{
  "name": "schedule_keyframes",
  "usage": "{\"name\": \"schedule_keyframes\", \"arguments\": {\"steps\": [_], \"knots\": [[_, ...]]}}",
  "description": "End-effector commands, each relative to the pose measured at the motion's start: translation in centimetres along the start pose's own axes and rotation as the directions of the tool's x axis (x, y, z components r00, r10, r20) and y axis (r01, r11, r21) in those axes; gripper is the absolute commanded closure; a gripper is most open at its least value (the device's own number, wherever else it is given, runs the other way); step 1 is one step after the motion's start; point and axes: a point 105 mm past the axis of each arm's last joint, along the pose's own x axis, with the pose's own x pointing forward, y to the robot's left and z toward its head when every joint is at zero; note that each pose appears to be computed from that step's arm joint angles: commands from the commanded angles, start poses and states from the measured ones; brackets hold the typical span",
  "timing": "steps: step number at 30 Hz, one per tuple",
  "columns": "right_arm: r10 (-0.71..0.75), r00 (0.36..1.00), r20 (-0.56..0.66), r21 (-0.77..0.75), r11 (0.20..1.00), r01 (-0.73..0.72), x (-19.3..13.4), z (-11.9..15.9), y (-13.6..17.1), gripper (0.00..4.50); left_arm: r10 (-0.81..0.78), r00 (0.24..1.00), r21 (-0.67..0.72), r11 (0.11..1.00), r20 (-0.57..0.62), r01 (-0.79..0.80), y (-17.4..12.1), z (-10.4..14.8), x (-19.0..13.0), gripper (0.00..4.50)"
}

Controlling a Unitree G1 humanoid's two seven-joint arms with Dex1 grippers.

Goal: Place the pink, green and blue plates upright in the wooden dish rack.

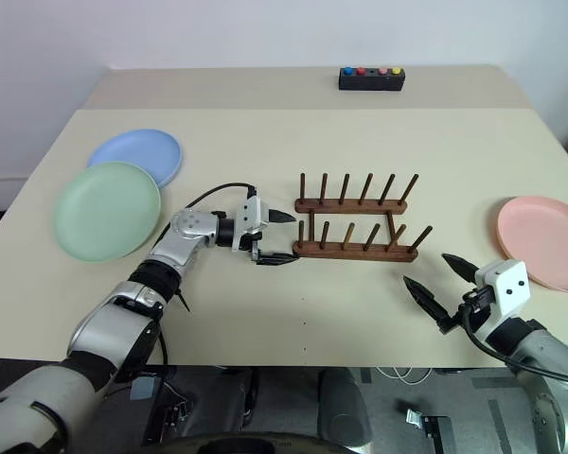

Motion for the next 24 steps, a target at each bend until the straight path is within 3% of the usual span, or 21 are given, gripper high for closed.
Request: {"name": "schedule_keyframes", "arguments": {"steps": [1,3,7,10,16,24], "knots": [[0.026,1.0,0.006,-0.037,0.999,-0.026,0.0,0.9,0.3,1.35,0.072,0.997,-0.007,0.997,0.034,-0.072,0.5,0.6,-1.6,0.28],[0.038,0.999,-0.015,-0.045,0.998,-0.039,0.1,0.6,0.4,2.42,0.082,0.996,-0.03,0.996,0.043,-0.081,-0.2,0.5,-2.3,0.89],[0.062,0.997,-0.041,-0.062,0.996,-0.065,0.6,0.4,0.9,4.42,0.038,0.999,-0.066,0.997,0.031,-0.036,-3.0,0.2,-3.2,2.83],[0.063,0.996,-0.068,-0.09,0.994,-0.069,1.1,0.2,1.2,4.5,0.016,1.0,-0.081,0.997,0.027,-0.014,-4.5,0.6,-3.0,4.37],[0.038,0.986,-0.164,-0.149,0.987,-0.063,2.8,-1.0,0.7,4.5,-0.012,1.0,-0.069,0.997,0.02,0.014,-7.0,1.3,-0.2,4.37],[-0.042,0.969,-0.242,-0.26,0.965,-0.023,5.0,-2.5,-1.0,4.5,0.071,0.997,-0.099,0.993,0.002,-0.07,-6.5,1.1,1.9,4.37]]}}
